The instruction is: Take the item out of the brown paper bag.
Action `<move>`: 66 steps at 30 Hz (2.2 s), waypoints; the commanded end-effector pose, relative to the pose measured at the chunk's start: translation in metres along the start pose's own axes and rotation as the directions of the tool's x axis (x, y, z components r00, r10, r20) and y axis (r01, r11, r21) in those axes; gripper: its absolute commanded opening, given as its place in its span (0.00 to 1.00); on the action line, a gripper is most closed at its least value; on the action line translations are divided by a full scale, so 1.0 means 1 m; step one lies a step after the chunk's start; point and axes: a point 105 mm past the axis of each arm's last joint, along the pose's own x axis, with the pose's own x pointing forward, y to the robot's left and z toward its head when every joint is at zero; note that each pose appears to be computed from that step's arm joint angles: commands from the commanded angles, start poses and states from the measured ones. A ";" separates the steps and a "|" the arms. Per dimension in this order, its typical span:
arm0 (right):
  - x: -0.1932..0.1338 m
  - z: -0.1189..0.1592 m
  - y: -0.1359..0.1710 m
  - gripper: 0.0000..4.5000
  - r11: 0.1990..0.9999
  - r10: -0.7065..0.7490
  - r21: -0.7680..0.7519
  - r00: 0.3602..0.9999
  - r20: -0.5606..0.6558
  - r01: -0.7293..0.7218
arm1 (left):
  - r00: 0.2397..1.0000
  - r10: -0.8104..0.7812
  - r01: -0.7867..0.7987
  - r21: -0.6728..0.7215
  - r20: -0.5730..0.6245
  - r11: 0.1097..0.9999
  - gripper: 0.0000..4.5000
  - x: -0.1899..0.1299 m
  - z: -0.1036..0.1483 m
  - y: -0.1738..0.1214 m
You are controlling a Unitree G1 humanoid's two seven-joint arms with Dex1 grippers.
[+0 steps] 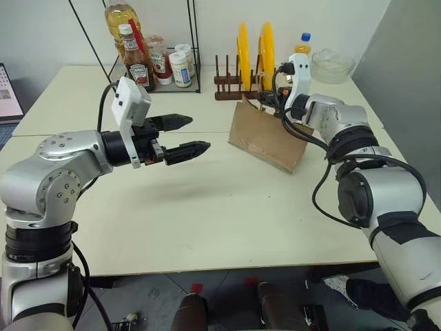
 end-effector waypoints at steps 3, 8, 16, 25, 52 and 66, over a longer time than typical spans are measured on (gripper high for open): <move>0.000 0.023 0.010 0.00 0.998 0.042 -0.046 0.997 0.066 -0.039 | 0.999 0.010 -0.012 0.061 0.043 0.998 1.00 -0.003 0.019 -0.009; 0.002 0.032 0.026 0.00 0.989 0.131 -0.079 0.987 0.090 -0.124 | 0.998 0.027 -0.031 0.061 0.052 0.998 1.00 -0.011 0.021 -0.011; 0.009 0.046 0.090 0.00 0.899 0.427 -0.146 0.900 0.088 -0.413 | 0.993 0.097 -0.097 0.000 0.068 0.995 1.00 -0.036 0.011 -0.016; 0.021 0.019 0.135 0.00 0.778 0.596 -0.228 0.802 -0.025 -0.585 | 0.970 0.226 -0.225 -0.018 0.089 0.974 1.00 -0.061 0.007 -0.020; 0.036 0.008 0.162 0.00 0.725 0.606 -0.358 0.792 -0.073 -0.588 | 0.954 0.295 -0.294 -0.025 0.060 0.955 1.00 -0.073 -0.003 -0.035; 0.042 -0.025 0.136 0.44 0.759 0.494 -0.410 0.857 -0.143 -0.506 | 0.931 0.357 -0.359 0.017 0.080 0.933 1.00 -0.070 -0.001 -0.017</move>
